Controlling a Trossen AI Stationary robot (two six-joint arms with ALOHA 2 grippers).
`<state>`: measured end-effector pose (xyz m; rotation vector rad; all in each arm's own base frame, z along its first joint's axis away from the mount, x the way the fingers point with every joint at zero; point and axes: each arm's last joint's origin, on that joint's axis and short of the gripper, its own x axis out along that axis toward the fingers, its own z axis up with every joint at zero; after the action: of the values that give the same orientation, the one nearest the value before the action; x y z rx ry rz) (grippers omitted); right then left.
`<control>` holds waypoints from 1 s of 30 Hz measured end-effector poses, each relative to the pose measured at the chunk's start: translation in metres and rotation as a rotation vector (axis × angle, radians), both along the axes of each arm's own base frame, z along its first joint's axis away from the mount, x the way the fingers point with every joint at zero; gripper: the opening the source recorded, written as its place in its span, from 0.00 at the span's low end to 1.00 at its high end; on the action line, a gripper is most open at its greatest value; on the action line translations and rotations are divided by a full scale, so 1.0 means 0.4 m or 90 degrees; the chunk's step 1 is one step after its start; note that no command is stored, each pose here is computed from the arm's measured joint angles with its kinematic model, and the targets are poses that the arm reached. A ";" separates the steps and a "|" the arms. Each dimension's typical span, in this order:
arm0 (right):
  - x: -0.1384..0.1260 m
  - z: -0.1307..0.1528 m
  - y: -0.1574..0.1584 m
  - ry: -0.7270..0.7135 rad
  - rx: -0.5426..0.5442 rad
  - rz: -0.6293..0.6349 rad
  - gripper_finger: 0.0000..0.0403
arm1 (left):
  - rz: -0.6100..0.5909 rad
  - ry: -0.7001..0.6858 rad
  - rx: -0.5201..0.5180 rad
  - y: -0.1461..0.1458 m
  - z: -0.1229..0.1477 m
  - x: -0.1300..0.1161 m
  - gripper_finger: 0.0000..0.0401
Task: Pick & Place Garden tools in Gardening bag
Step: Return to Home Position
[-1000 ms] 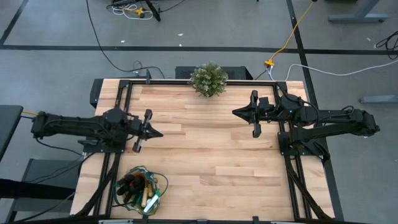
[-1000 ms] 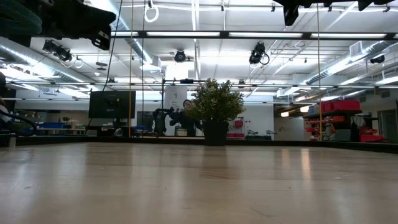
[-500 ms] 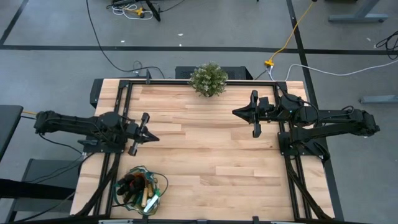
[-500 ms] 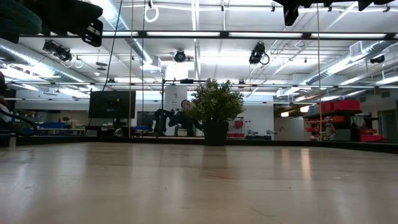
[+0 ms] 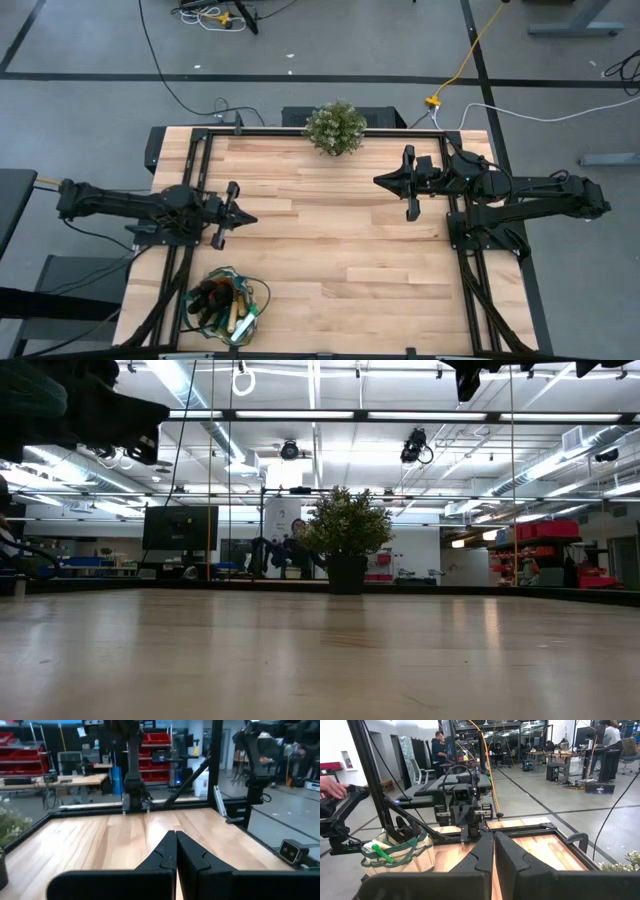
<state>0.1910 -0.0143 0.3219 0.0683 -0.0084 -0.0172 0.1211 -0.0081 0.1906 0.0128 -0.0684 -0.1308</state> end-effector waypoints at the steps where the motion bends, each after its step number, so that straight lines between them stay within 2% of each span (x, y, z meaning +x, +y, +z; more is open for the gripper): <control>1: 0.000 0.000 0.000 0.000 0.000 0.000 0.05 | 0.002 0.001 0.000 0.000 0.000 -0.001 0.01; 18: 0.000 0.000 0.000 0.000 0.000 0.000 0.05 | 0.005 -0.005 0.014 0.002 0.001 -0.026 0.01; 24: 0.000 0.000 0.000 0.000 0.000 0.000 0.05 | 0.005 -0.009 -0.017 0.002 -0.035 -0.030 0.01; 30: 0.000 0.000 0.000 0.000 0.000 0.000 0.05 | 0.008 -0.008 0.004 0.002 -0.036 -0.033 0.01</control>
<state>0.1910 -0.0143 0.3220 0.0684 -0.0086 -0.0169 0.1078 -0.0072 0.1761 0.0201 -0.0809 -0.1190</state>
